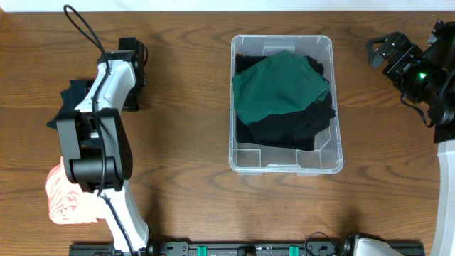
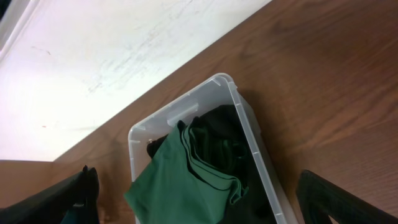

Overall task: Pack container
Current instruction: 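Release the green cloth and move the left gripper to the dark teal garment, then lower the left gripper onto the dark teal garment and close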

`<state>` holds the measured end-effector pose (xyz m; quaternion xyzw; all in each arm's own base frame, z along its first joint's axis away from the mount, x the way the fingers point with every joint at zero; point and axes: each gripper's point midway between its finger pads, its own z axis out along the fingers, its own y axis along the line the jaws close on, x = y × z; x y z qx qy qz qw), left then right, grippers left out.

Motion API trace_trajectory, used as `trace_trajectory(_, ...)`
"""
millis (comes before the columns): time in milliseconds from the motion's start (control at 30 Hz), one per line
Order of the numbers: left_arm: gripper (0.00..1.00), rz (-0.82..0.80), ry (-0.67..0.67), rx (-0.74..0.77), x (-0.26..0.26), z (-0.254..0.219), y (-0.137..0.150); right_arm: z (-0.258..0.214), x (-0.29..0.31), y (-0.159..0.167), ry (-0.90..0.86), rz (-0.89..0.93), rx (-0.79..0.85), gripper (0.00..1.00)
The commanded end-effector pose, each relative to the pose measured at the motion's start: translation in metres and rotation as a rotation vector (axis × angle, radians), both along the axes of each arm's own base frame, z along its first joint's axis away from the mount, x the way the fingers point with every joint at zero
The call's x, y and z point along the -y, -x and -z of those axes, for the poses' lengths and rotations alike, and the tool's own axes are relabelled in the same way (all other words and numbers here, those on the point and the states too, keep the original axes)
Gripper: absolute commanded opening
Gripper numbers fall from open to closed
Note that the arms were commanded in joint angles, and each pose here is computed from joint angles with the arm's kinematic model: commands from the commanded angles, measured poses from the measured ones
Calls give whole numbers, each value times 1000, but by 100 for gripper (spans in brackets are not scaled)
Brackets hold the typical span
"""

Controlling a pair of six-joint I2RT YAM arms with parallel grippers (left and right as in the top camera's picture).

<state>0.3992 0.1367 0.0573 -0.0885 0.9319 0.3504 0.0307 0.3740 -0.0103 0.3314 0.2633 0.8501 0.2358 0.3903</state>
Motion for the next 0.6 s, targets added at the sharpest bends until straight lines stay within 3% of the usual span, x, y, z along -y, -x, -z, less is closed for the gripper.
trace_trajectory(0,90,16,-27,-54,-12,12,3,-6,1,2,-3,5,17,99)
trace_trajectory(233,90,94,-35,-42,-15,18,-16,-6,1,2,-3,5,17,99)
trace_trajectory(567,89,120,35,-76,-3,34,-8,-6,1,2,-2,4,17,99)
